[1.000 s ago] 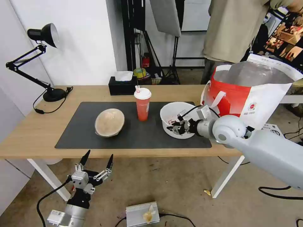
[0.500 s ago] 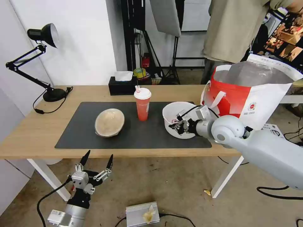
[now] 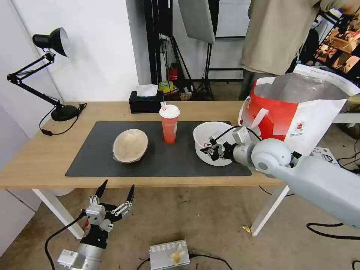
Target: Pick up the trash from the table and place it into the takeout bag.
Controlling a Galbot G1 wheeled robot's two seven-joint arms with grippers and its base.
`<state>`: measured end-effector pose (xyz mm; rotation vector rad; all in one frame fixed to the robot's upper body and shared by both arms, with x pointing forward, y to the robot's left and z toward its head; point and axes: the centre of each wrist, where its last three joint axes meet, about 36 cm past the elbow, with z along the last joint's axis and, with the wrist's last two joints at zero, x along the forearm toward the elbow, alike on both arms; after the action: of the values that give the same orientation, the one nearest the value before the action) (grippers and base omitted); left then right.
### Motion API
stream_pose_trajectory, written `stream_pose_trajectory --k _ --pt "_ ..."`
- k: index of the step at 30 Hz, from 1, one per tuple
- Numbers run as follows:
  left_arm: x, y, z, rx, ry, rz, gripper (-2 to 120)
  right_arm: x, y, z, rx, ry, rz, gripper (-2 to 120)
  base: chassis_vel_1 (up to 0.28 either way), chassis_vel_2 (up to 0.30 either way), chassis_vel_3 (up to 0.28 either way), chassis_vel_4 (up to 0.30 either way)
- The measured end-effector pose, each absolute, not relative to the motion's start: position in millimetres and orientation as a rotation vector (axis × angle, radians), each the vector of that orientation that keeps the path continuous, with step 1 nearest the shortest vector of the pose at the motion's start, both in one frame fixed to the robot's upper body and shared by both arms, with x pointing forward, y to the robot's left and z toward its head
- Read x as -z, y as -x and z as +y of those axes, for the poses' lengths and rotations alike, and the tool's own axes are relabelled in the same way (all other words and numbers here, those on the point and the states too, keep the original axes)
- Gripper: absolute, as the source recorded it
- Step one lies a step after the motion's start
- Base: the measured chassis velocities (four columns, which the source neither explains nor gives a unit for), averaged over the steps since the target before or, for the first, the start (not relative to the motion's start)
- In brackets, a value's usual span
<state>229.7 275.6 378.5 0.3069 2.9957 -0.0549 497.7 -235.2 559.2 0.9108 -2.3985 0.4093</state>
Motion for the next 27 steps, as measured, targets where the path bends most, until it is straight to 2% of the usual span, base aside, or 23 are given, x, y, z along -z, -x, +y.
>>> stream_pose_trajectory --k 27 --pt "-369.6 -223.6 274.0 0.046 -0.306 2.987 100 -598.6 -434.1 -235.9 -0.708 -1.042 -2.484 0 0.000 0.000 0.000 0.000"
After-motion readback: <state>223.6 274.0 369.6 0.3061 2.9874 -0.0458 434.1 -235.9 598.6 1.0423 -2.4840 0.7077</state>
